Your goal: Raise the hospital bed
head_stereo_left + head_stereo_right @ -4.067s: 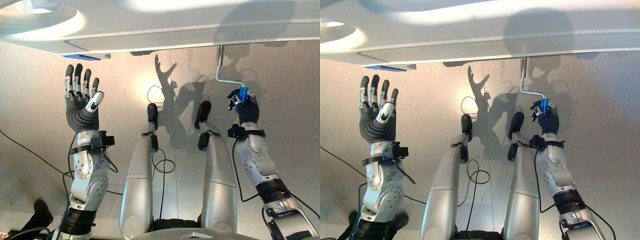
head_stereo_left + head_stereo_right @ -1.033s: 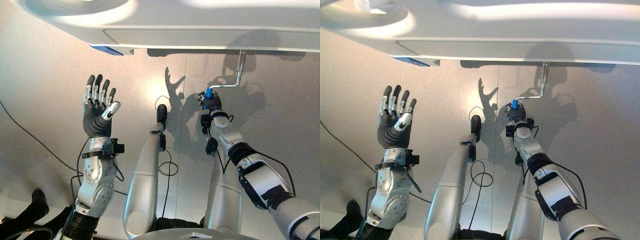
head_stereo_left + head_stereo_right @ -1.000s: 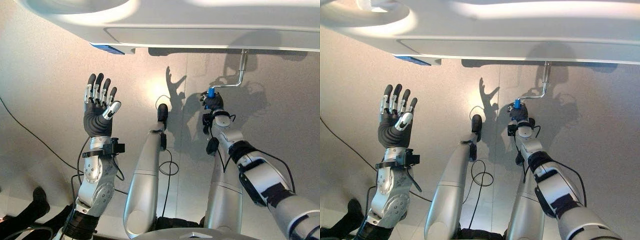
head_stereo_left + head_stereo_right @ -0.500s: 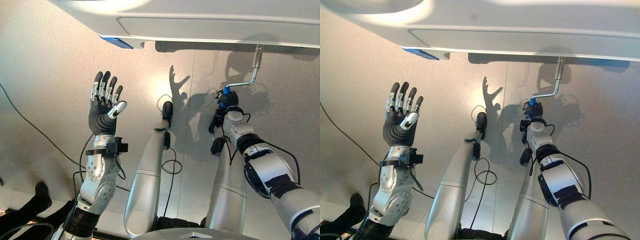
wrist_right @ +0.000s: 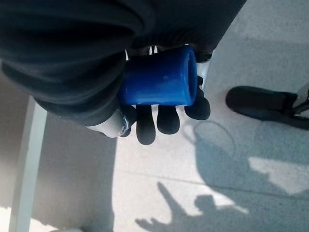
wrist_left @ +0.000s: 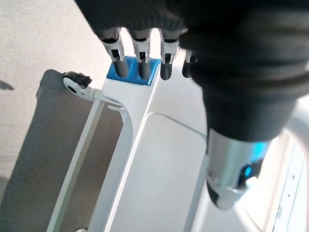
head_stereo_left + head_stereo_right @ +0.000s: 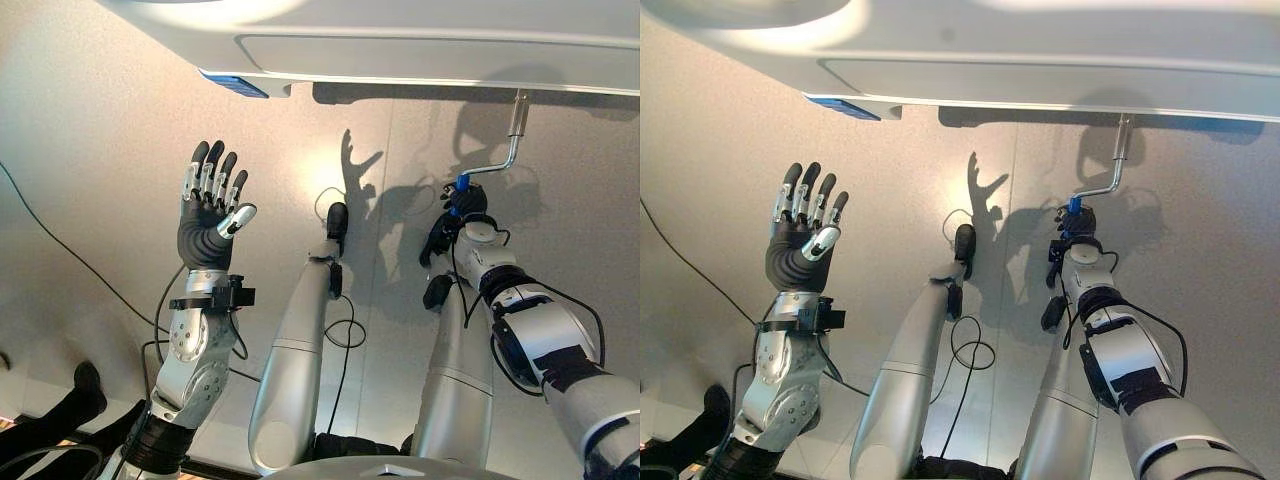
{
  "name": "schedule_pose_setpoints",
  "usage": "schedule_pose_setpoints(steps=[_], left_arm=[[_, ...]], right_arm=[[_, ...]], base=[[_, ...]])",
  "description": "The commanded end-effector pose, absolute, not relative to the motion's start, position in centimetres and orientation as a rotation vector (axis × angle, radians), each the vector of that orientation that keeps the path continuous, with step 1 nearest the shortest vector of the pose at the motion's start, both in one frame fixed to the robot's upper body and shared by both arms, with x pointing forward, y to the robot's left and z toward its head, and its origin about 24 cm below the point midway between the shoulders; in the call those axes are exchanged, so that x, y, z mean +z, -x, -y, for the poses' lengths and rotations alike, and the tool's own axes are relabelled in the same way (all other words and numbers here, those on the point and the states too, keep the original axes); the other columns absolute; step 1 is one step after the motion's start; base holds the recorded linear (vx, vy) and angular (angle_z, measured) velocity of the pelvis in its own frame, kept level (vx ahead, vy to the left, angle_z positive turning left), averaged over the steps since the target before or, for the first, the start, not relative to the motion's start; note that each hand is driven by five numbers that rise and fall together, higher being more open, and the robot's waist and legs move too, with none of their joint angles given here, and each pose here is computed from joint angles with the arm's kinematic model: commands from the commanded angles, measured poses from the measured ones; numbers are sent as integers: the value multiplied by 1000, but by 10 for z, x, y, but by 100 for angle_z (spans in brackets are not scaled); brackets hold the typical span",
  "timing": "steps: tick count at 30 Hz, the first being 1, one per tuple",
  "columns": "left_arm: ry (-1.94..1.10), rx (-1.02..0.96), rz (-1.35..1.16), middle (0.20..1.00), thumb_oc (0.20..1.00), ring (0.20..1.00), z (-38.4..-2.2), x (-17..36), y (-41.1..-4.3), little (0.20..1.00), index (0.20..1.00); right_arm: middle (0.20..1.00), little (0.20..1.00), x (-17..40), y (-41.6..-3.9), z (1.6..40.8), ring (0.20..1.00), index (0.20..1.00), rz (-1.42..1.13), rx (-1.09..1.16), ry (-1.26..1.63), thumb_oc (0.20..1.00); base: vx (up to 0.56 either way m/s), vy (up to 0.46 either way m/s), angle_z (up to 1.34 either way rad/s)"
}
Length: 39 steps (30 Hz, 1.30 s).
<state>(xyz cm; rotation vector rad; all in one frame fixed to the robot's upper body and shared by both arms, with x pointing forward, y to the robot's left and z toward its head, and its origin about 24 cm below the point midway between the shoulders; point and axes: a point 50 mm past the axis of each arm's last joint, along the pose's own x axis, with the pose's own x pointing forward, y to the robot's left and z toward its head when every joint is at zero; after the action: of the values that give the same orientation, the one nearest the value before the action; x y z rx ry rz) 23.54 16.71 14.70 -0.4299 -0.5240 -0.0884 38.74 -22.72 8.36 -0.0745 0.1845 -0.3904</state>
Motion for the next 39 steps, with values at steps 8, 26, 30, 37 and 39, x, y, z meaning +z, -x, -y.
schedule_pose_setpoints(steps=[8, 26, 30, 37, 39], left_arm=[[477, -52, 681, 1000, 1000, 1000, -172, 167, -223, 1000, 1000], [482, -20, 687, 1000, 1000, 1000, -181, 167, -224, 1000, 1000], [499, -101, 603, 1000, 1000, 1000, -171, 157, -233, 1000, 1000], [198, -204, 388, 1000, 1000, 1000, -136, 125, -280, 1000, 1000], [208, -215, 357, 1000, 1000, 1000, -128, 120, -287, 1000, 1000]], right_arm=[[200, 200, 100, -344, 335, 200, 200, -41, -752, 3, 200], [200, 200, 98, -333, 331, 200, 200, 62, -778, -25, 200], [200, 200, 103, -336, 321, 200, 200, 103, -730, -19, 200], [200, 200, 120, -355, 288, 200, 200, 156, -600, -18, 200], [200, 200, 129, -358, 285, 200, 200, 188, -583, -14, 200]], base=[[3, -4, -1], [-1, -8, -3], [13, -10, -4], [-3, 7, -8], [-5, 32, -15]])
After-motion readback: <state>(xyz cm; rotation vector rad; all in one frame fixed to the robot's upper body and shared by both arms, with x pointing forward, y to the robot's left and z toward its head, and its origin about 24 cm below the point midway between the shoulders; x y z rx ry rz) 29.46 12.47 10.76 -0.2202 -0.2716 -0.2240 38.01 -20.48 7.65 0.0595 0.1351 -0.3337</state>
